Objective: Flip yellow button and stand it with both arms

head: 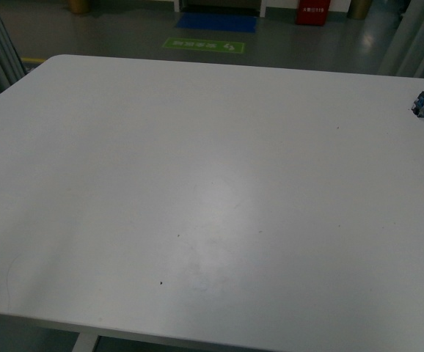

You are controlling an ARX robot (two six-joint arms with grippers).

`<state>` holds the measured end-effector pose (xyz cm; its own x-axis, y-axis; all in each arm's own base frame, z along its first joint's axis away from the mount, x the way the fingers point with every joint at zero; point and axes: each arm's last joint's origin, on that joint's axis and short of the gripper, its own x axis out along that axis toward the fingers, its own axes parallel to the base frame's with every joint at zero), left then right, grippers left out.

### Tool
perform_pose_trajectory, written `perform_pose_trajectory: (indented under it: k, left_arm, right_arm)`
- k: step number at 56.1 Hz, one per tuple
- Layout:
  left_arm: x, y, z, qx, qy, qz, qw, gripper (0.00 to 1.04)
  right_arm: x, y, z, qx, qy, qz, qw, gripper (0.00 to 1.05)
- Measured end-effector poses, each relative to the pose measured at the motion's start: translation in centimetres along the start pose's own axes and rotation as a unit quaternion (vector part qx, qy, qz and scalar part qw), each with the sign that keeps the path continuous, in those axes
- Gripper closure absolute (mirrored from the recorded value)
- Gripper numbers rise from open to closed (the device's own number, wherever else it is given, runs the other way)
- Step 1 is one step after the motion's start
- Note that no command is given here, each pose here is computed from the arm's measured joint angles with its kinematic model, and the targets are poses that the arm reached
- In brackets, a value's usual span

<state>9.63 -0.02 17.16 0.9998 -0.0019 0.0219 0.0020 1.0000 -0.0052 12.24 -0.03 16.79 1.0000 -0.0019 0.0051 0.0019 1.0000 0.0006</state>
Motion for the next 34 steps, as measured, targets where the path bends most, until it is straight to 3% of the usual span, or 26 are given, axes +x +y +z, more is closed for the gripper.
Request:
perform_pose_trajectory:
  k: [34]
  left_arm:
    - [0.0,0.0,0.0,0.000,0.000,0.000,1.000,0.07]
  right_arm:
    - [-1.3,0.0,0.0,0.000,-0.002,0.000,1.000,1.01]
